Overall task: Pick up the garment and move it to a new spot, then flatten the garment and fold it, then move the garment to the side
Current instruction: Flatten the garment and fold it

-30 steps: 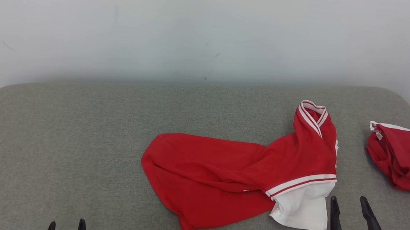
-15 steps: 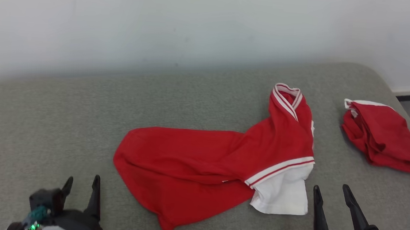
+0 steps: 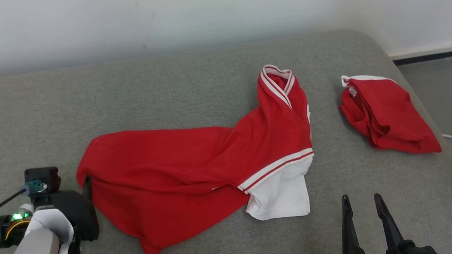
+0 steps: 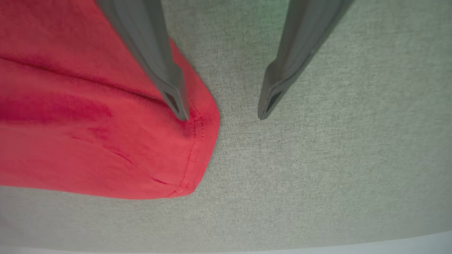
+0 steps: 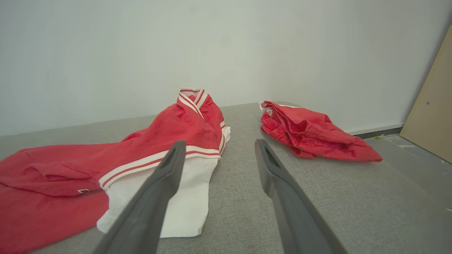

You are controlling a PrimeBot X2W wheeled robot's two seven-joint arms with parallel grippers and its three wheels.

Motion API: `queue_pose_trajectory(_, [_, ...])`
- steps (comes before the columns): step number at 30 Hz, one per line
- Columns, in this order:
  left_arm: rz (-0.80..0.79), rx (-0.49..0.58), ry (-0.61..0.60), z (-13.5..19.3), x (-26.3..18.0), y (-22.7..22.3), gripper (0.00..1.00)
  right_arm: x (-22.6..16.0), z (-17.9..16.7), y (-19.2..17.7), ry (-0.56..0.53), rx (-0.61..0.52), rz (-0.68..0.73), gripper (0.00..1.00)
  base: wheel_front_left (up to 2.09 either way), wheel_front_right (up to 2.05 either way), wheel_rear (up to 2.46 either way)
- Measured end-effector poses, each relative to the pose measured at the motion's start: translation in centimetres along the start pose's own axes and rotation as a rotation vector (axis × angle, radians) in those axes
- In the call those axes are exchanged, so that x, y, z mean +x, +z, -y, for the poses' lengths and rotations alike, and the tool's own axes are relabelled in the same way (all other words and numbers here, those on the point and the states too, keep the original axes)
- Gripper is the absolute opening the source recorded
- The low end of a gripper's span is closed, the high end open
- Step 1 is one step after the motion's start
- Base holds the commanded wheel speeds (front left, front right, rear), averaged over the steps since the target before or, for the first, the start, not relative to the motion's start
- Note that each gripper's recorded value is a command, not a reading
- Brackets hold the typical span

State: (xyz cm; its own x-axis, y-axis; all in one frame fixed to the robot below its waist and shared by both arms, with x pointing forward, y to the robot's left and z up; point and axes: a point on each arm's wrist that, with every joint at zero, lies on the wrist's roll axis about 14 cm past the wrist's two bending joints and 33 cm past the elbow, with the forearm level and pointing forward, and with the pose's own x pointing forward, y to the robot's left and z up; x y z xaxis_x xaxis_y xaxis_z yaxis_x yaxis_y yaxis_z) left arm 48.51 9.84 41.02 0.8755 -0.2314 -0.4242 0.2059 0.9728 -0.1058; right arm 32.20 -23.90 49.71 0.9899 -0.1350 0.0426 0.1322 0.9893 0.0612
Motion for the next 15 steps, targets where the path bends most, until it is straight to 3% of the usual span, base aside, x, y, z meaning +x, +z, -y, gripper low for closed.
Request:
queue_pose_trajectory(9, [-0.104, 0.052, -0.017, 0.7, 2.0, -1.6, 1.0, -0.3, 1.1, -0.7, -0.04, -0.005, -0.027, 1.0, 0.0, 0.0, 0.0])
queue_pose_trajectory(11, [-0.11, 0.057, -0.03, 1.0, 2.0, -1.6, 0.0, -0.2, 1.0, -0.6, -0.038, -0.005, -0.023, 1.0, 0.0, 0.0, 0.0])
queue_pose_trajectory(15, [-0.077, 0.058, -0.036, 1.3, 1.9, -1.0, 0.0, 0.1, 0.8, -0.4, -0.031, -0.003, -0.016, 1.0, 0.0, 0.0, 0.0])
